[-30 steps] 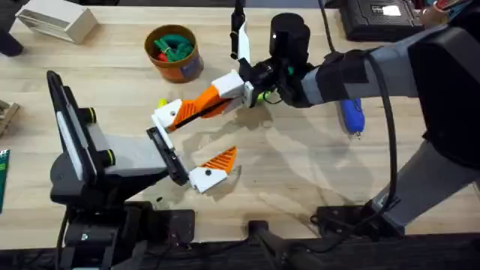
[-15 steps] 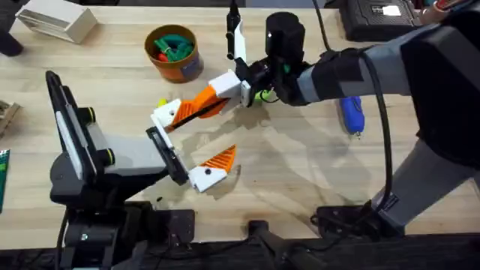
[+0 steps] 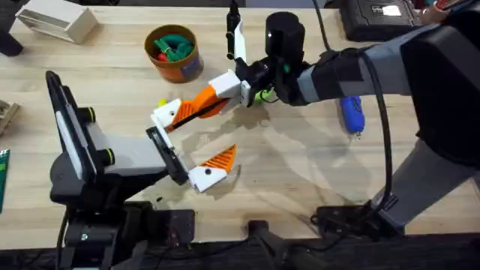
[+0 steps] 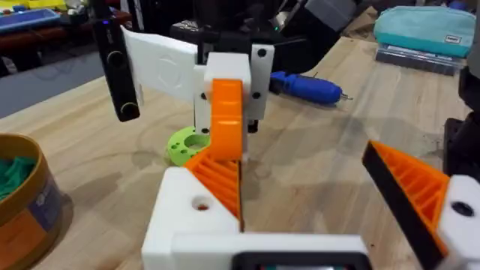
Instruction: Pick up the gripper from the table and insert it into the empty holder that is missing its gripper. Then pick up a screw, insert it into the mounting hole, and use the screwdriver to tighten it. Finally, clean up the table by picking up the vegetable and placing it into the bucket.
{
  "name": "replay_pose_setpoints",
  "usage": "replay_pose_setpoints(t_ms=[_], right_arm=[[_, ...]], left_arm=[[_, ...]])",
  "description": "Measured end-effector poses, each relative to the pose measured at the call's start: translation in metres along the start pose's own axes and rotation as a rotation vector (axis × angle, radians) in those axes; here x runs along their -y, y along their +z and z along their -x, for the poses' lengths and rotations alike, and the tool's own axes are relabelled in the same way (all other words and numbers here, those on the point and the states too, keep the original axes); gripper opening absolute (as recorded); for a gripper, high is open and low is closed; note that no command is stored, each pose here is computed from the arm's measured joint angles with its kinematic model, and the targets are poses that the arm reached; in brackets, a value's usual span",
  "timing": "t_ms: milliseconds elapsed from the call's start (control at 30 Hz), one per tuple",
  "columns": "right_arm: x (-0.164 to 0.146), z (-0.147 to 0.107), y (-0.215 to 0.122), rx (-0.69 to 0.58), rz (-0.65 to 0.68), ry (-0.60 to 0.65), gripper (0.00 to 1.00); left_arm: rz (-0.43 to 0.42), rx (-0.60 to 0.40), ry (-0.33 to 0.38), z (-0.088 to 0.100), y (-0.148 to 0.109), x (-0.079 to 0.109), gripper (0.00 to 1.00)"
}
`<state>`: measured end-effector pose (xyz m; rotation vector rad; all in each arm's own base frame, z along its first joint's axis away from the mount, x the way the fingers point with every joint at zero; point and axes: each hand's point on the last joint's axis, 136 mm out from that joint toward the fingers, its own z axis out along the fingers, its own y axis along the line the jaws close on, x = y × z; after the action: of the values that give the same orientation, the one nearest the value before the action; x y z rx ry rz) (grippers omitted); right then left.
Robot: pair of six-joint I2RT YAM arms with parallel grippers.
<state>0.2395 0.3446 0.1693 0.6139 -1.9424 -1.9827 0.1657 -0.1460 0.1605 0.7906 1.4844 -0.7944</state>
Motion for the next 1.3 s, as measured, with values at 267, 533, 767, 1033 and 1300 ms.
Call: replay_pose_setpoints(t_ms=[267,533,767,1033,1300], right_arm=[[0.0,-0.002,0.004,-0.012,0.001,-0.002,0.86],[0.0,-0.001,0.003,-0.008,0.001,-0.012,0.872],[-0.025,0.009,-0.027,0.072,-0.01,-0.123,0.872],[-0.092,0.025,-0.096,0.293,-0.075,-0.212,0.874],[-0.078,0.006,-0.151,0.511,-0.489,-0.093,0.88]], left_arm=[[-0.008,0.0,0.0,0.0,0.0,0.001,0.985],[-0.008,0.0,-0.001,0.0,0.0,0.001,0.985],[-0.008,0.0,0.0,0.0,0.0,0.001,0.985],[-0.008,0.0,-0.001,0.0,0.0,0.001,0.985],[-0.008,0.0,-0.001,0.0,0.0,0.001,0.985]])
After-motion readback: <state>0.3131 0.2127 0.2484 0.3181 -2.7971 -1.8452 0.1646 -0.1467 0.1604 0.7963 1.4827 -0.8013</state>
